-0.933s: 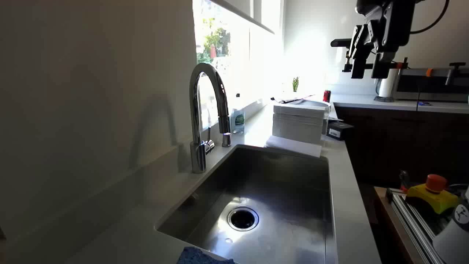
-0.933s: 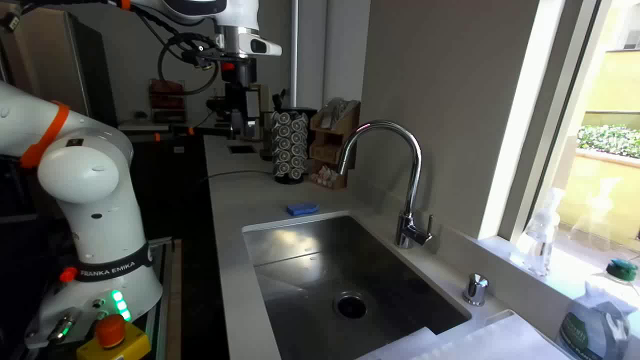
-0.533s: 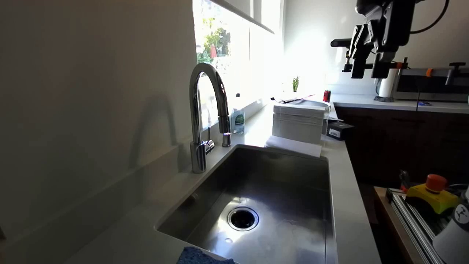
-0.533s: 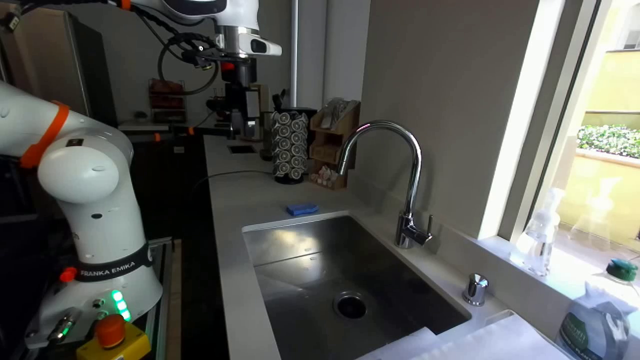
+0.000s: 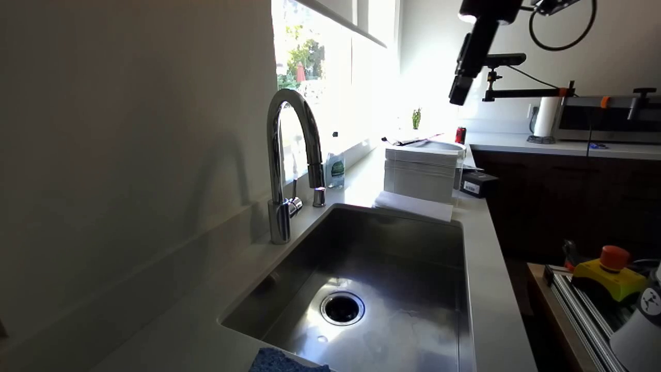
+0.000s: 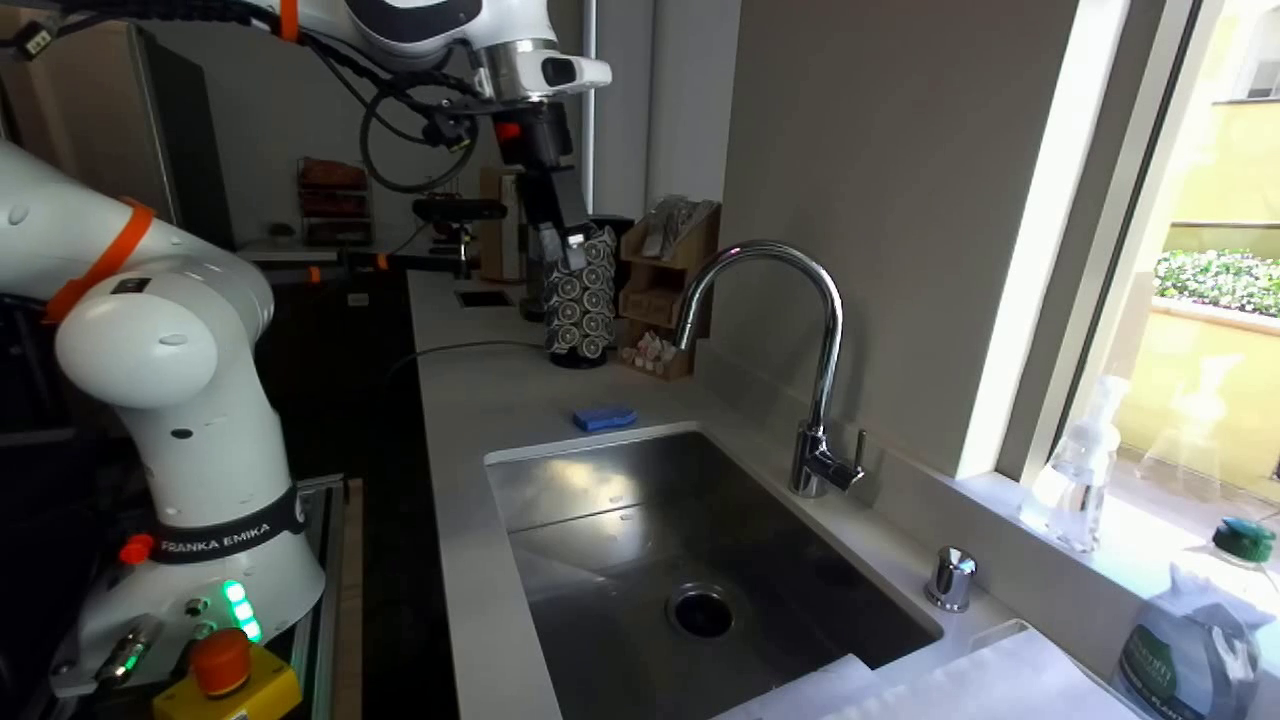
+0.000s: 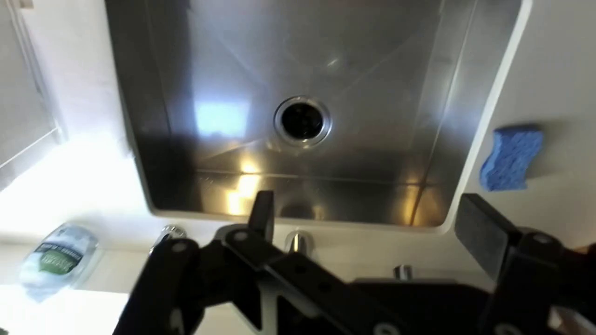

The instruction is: Remove the bottle from the window sill

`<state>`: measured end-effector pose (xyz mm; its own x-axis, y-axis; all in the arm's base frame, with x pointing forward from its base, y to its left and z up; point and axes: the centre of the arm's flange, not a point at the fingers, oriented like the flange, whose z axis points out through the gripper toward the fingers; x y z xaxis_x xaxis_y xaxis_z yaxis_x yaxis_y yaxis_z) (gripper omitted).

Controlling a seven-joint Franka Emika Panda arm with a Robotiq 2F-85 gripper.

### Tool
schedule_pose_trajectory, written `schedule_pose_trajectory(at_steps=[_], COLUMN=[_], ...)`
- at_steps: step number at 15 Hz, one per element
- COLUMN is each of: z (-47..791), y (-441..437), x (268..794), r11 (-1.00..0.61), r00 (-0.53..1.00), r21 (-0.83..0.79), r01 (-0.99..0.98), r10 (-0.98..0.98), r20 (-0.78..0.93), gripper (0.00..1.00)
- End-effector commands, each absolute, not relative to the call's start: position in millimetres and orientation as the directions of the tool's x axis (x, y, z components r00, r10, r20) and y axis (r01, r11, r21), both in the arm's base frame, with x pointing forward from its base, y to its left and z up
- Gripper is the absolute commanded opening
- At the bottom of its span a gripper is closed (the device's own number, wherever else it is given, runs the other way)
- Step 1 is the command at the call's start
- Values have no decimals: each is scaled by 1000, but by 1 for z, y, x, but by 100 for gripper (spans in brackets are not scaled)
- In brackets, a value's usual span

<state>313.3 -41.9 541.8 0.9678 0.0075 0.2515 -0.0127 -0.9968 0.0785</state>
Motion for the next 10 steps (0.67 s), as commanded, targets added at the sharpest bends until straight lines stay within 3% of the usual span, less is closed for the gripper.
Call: schedule_pose_trajectory(at_steps=[1,8,9,10], z=[527,510,510,509], y=[-82,-144,-132,-139], x=[378,452,423,431], r11=[-985,-955,-970,-966], r00=[936,862,875,871], r21=[124,126,116,114], r01=[-121,-269,-214,-232], r10=[-71,-180,-138,-154], r20=[345,473,464,467], gripper=[100,100,100,100])
